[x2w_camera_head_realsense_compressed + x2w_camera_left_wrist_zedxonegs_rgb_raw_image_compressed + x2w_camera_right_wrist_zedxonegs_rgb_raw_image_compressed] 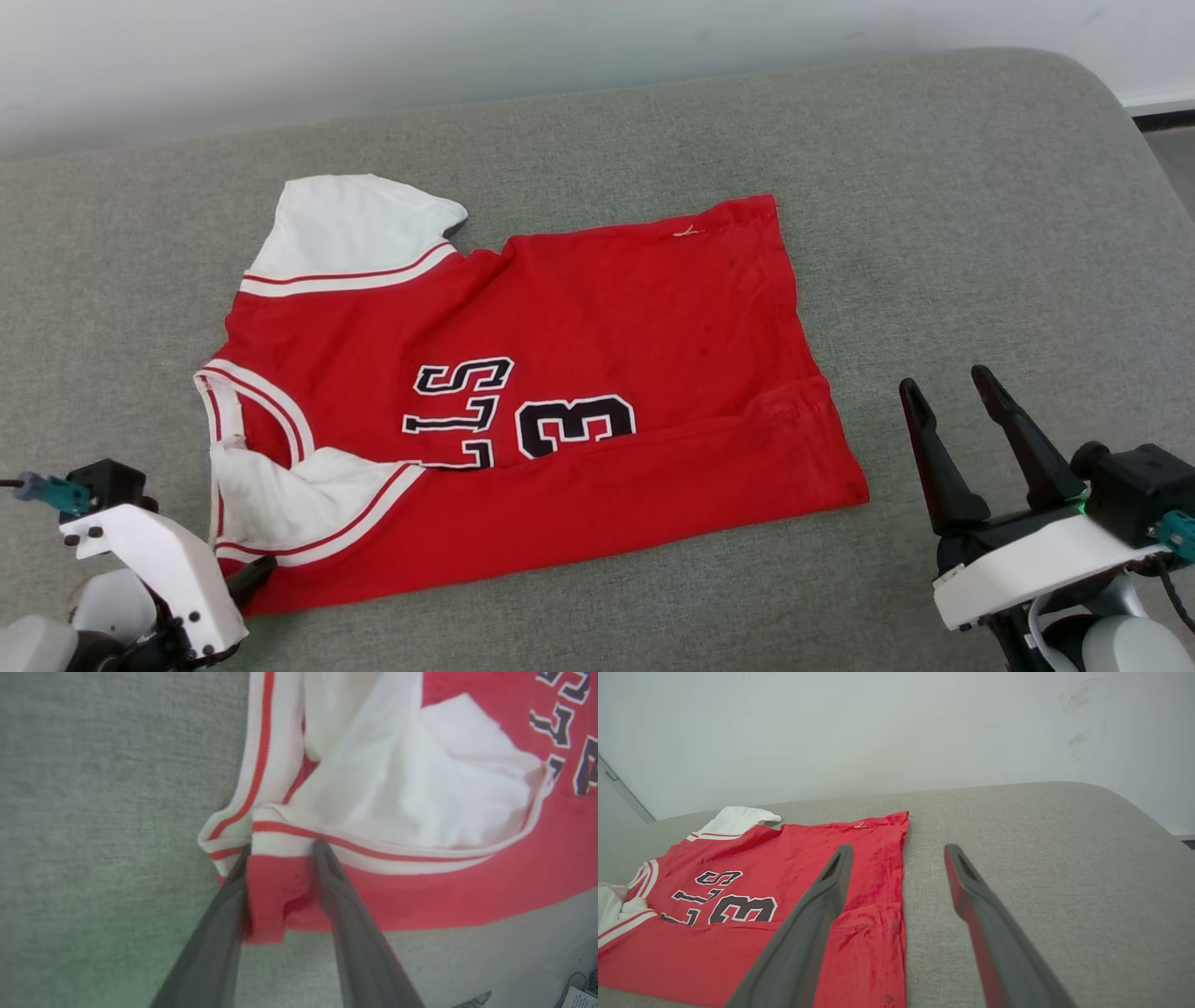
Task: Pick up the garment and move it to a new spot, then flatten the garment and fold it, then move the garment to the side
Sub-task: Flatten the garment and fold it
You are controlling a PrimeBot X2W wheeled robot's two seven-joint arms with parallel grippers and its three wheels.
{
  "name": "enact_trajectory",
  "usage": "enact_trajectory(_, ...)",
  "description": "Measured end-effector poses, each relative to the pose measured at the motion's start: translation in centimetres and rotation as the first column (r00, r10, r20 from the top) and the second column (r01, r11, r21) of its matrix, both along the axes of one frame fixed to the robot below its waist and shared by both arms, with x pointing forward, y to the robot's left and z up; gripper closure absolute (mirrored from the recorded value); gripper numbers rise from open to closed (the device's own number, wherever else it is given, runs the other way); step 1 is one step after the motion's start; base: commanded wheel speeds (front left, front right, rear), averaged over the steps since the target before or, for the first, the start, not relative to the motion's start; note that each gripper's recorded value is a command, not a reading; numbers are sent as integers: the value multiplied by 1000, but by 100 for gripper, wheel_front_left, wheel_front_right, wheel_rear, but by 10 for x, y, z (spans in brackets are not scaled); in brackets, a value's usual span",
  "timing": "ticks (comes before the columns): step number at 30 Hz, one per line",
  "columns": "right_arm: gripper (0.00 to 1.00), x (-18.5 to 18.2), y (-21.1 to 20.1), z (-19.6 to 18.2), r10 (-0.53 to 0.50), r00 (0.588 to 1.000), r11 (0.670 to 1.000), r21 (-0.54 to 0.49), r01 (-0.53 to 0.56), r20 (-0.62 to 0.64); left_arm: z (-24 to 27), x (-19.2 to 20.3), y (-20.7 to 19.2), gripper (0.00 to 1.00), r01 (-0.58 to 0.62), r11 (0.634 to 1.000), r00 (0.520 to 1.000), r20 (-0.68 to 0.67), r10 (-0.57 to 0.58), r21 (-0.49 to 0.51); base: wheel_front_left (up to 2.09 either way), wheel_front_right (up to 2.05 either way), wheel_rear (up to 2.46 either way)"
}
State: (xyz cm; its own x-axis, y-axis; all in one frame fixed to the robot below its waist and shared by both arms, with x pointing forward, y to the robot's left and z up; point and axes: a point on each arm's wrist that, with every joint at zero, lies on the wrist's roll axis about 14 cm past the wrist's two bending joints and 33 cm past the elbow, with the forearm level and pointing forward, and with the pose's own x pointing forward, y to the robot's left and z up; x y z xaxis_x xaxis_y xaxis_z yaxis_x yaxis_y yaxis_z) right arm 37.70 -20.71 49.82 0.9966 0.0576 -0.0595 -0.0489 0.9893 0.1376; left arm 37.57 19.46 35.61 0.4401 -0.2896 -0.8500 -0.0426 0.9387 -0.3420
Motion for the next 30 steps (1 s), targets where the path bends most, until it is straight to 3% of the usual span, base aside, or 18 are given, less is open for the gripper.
enact_trajectory(5,0,-1,-6,0,-2,1000,1000,-7,2,-30,4,0,-6,100,-18,999,998,67,20,-32,0,0,0)
enact_trajectory(10,0,-6,-13,-25,17,977,1000,29,-11,-214,18,3,-1,100,-59,998,982,178,62,-24,0,0,0)
enact_trajectory(14,0,-15,-18,-62,65,882,998,50,-47,-468,36,9,1,100,-85,996,957,278,85,-11,0,0,0)
enact_trajectory(18,0,-18,-9,-83,123,771,992,75,-98,-624,55,18,-3,100,-82,997,927,366,78,-4,0,0,0)
enact_trajectory(30,0,7,38,-133,255,570,965,174,-194,-781,67,32,-16,100,-65,998,898,435,57,4,0,0,0)
